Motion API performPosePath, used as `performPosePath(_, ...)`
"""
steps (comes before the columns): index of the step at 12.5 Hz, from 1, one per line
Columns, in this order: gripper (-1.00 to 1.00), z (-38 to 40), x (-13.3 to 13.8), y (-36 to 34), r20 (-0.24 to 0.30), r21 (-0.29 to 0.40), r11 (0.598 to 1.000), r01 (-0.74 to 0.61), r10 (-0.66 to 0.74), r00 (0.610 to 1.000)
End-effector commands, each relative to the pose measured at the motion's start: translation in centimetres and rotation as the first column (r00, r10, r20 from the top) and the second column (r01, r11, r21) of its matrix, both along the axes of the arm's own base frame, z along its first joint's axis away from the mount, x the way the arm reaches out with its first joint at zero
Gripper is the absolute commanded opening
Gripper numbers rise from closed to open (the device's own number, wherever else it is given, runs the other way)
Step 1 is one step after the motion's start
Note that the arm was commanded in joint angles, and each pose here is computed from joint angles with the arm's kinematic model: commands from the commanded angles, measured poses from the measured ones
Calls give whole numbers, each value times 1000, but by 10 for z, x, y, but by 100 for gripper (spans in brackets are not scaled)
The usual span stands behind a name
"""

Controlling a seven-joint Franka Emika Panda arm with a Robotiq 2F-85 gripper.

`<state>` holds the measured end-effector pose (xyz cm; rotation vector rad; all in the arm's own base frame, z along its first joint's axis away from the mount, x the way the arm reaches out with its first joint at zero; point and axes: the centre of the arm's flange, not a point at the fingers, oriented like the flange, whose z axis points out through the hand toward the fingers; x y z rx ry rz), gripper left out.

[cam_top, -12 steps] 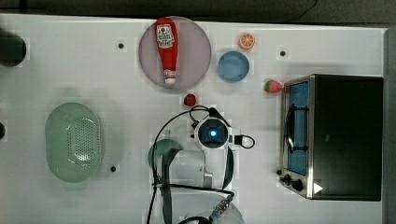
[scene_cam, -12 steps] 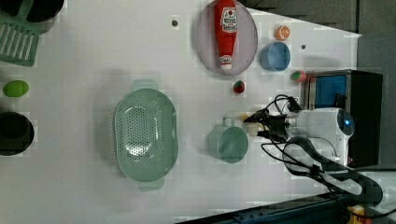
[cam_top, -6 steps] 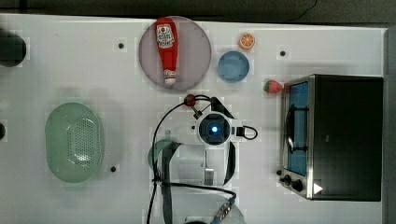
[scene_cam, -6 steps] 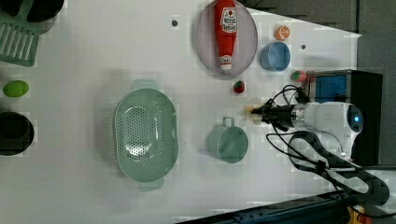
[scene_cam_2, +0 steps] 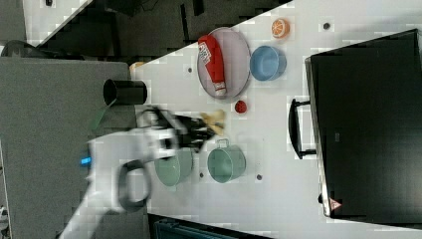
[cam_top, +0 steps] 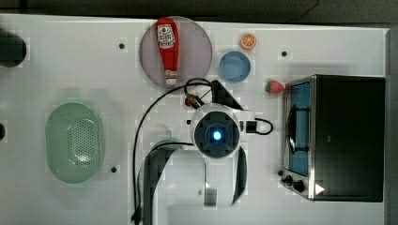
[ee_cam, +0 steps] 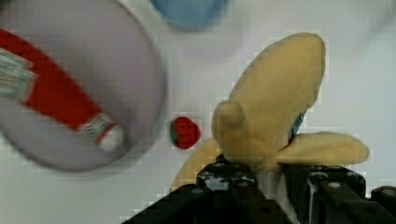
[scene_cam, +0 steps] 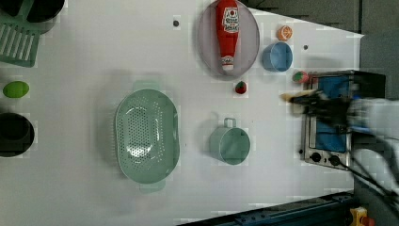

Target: Pick banana from table and place on oven.

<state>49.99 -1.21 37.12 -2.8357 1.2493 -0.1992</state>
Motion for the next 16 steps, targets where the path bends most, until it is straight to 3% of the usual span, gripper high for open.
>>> performPosePath(1,-48,85,-16,-26,-25,11,996,94,-94,995)
performPosePath(5,-48,132,-44,-82,-74,33,984,177,-174,982)
performPosePath(8,-48,131,-51,-145,-70,28,993,115,-113,991)
performPosePath(11,-48,126,-47,-207,-87,-6,992,125,-125,988)
performPosePath(16,-48,110,-22,-302,-149,-88,994,-58,44,988)
